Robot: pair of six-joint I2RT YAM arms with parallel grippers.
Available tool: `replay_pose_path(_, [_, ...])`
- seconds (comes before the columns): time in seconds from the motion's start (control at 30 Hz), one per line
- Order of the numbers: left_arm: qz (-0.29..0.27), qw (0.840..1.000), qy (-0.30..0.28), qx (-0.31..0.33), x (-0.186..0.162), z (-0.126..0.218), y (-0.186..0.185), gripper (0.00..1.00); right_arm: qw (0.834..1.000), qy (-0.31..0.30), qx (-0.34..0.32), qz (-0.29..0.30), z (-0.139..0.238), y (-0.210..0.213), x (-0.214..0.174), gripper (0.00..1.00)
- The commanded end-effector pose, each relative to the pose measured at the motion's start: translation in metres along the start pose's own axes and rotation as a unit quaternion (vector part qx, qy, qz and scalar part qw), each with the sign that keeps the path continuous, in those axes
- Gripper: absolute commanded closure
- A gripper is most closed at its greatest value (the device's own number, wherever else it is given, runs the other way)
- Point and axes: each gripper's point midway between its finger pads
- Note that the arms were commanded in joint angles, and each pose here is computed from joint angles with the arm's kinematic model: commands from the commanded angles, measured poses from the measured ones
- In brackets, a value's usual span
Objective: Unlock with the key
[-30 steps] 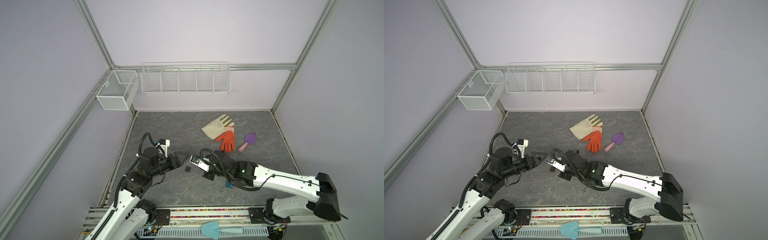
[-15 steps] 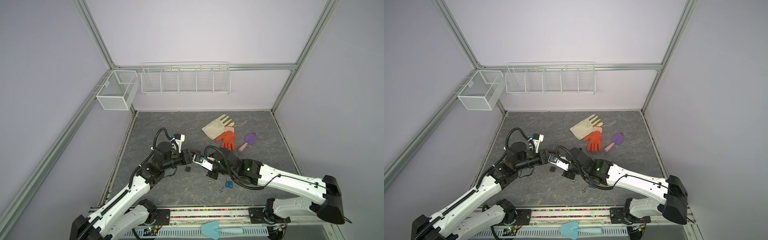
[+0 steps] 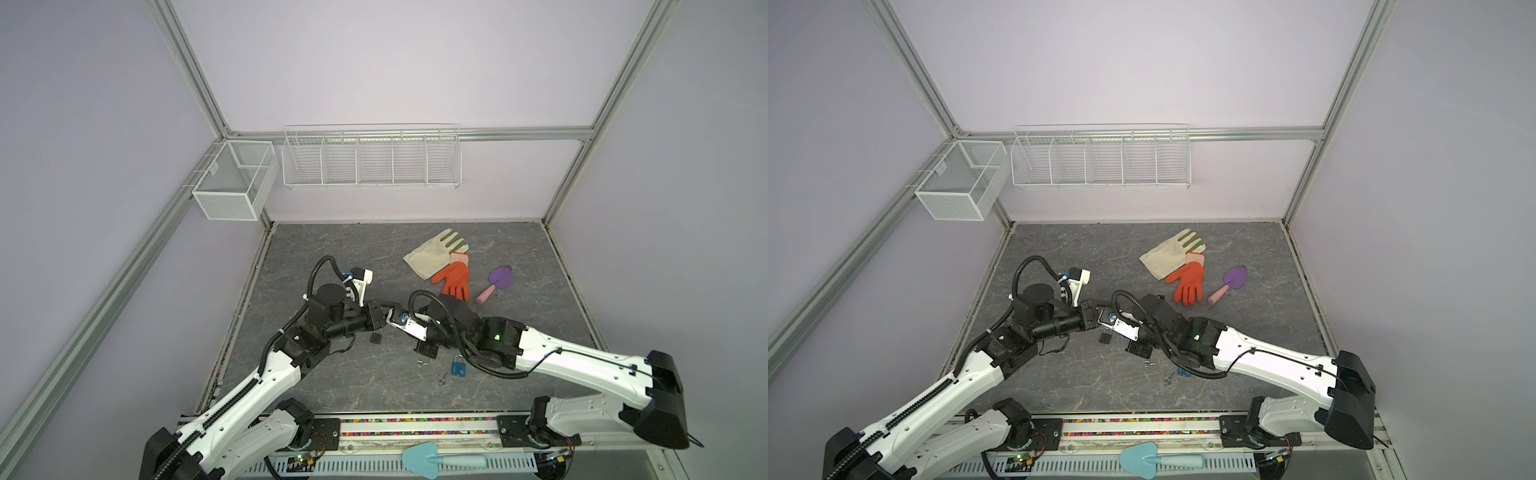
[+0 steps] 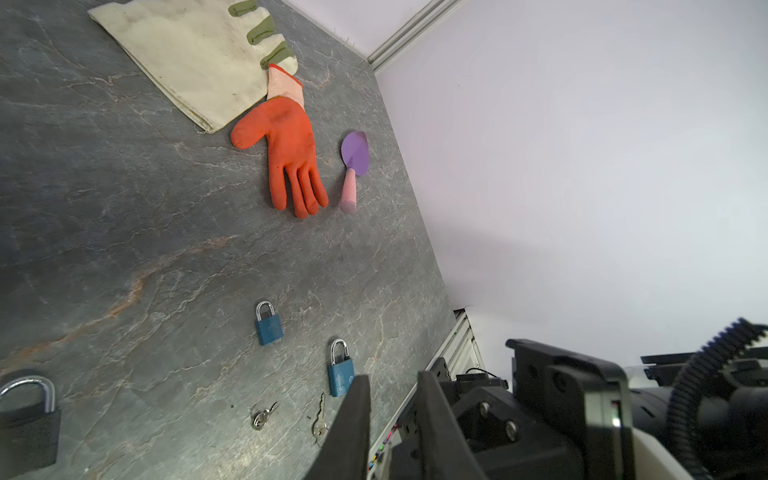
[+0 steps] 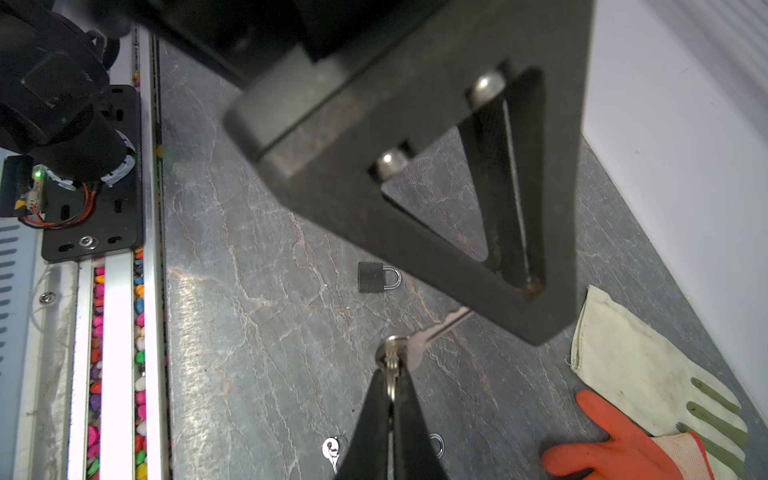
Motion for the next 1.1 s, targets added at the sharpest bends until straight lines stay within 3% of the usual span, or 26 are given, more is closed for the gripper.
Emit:
replay_pose_path(0.0, [-0.015,1.0,0.006,-0.004,-0.001,0.003,-0.007,0.79,1.0,-0.011,-0.002,0.013,0.004,-0.004,0.01,0.94])
replay_pose_path(0.57, [-0.023,0.999,0.027,0.004,-0.012,0.0,-0.004,0.88,1.0,-0.005,-0.012,0.017,0.002,-0.01,0.013,0.93])
replay_pose_path(0.77, [-0.027,0.999,0.028,0.01,-0.011,0.001,-0.003,0.99,1.0,-0.001,-0.016,0.02,0.001,-0.011,0.012,0.94])
replay_pose_path(0.9, [-0.032,0.999,0.015,0.023,-0.006,0.002,-0.001,1.0,1.0,-0.004,-0.018,0.017,0.004,-0.012,0.014,0.93])
replay_pose_path(0.93, [-0.033,0.999,0.01,0.027,-0.003,0.003,-0.001,1.0,1.0,-0.003,-0.023,0.014,0.004,-0.014,0.014,0.89])
replay_pose_path(1.0, [-0.039,0.999,-0.007,0.031,0.004,0.005,-0.003,1.0,1.0,0.0,-0.021,-0.001,0.008,-0.016,0.017,0.69])
replay_pose_path(1.07, [-0.052,0.998,-0.024,0.027,0.013,0.007,-0.011,1.0,1.0,-0.009,-0.016,-0.018,0.014,-0.015,0.021,0.62])
Point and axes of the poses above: each gripper's point midway between its finger pads, its own z axis back along the fingers, its own y axis along the line the jaws close on, x = y × z, and after that the axes turned 5 degrees about z, right-handed
